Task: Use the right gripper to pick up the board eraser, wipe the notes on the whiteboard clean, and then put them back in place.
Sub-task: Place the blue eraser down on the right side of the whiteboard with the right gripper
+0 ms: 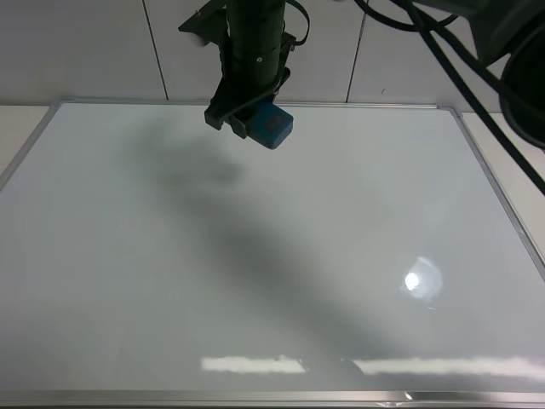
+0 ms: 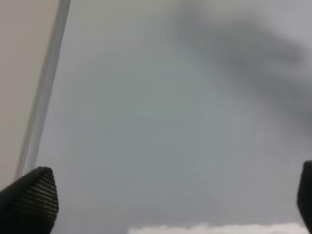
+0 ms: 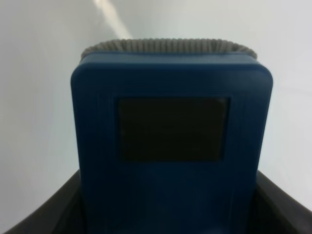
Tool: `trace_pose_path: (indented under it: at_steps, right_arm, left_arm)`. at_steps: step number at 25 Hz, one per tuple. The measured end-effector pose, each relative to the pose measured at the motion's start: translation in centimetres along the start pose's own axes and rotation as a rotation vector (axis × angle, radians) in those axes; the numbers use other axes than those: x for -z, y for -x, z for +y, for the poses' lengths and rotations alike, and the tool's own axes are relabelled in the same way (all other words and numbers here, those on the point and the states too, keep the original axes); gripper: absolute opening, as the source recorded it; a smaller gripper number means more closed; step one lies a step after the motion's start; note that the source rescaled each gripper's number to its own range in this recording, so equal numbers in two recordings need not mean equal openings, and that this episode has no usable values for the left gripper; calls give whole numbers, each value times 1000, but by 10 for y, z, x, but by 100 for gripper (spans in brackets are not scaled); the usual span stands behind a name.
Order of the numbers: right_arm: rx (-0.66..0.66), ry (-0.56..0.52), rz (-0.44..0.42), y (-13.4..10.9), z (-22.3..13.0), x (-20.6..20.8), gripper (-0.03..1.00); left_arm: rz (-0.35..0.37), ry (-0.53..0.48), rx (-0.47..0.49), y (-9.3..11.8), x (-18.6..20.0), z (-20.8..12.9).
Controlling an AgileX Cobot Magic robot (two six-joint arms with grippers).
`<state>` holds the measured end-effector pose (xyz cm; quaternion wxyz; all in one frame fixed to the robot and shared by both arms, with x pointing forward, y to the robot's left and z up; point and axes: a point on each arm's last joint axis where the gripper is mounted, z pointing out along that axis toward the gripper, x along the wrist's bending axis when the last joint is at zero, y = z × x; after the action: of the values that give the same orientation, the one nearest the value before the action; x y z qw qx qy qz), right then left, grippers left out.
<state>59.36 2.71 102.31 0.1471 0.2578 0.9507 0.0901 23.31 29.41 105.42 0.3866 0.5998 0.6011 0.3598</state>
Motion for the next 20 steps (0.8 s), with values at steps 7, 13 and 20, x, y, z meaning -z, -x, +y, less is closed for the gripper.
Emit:
trace_pose_path:
  at_steps: [7, 13, 20]
  right_arm:
    - [-492, 30, -31, 20, -8, 17, 0]
    - [-671, -55, -55, 41, -47, 21, 0]
    - [-866, -161, -89, 64, -124, 44, 0]
  left_arm:
    - [0, 0, 0, 0, 0, 0]
    - [0, 0, 0, 0, 0, 0]
    - [0, 0, 0, 0, 0, 0]
